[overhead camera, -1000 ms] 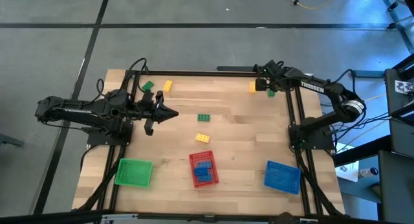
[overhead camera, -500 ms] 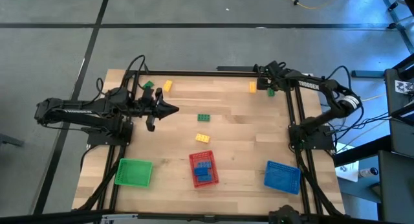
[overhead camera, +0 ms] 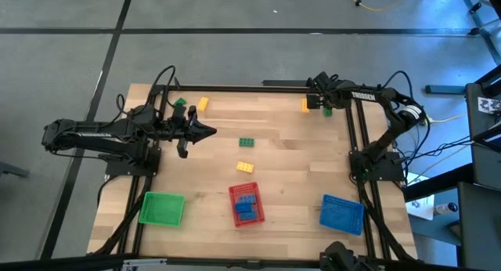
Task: Sort & place blocks by color
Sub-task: Put the top right green game piece into the blue bin
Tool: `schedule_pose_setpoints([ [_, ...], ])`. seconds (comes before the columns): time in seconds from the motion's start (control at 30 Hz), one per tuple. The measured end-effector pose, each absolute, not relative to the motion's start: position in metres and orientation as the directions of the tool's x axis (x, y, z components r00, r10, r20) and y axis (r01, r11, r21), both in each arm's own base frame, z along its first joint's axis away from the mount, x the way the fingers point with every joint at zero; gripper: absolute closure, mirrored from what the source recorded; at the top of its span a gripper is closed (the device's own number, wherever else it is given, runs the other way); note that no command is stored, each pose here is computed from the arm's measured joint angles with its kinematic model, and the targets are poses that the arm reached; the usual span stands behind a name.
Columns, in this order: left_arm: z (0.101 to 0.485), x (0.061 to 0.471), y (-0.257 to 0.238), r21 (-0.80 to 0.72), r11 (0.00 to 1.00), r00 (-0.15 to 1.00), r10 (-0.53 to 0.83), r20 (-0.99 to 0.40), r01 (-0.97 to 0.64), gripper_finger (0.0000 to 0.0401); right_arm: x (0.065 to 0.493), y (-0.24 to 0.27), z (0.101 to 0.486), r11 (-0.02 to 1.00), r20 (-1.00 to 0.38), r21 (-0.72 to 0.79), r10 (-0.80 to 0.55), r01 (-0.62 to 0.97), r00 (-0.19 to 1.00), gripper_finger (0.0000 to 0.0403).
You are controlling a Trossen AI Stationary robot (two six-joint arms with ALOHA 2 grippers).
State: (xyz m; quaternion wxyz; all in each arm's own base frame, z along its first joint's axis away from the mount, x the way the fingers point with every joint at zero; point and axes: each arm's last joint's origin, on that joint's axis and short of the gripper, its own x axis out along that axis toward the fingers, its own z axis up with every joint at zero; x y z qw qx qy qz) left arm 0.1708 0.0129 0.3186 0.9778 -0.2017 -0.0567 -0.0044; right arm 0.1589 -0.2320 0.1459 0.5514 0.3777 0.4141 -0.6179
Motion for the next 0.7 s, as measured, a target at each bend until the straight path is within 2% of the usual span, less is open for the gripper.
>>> schedule_pose_setpoints([
  [0.3,0.3185,0.1708,0.0124,-0.393,0.918,0.994,-0.006,0.112,0.050,0.0401,0.1665,-0.2410,0.1376,-0.024,-0.957,-0.049,-0.283,0.999,-0.054,0.0105],
  [0.43,0.3185,0.1708,0.0122,-0.393,0.918,0.994,-0.009,0.112,0.053,0.0401,0.1676,-0.2424,0.1392,-0.023,-0.956,-0.038,-0.290,0.999,-0.043,0.0107],
  [0.7,0.3185,0.1708,0.0122,-0.393,0.918,0.994,-0.010,0.112,0.053,0.0401,0.1675,-0.2423,0.1389,-0.023,-0.956,-0.037,-0.289,0.999,-0.042,0.0151],
])
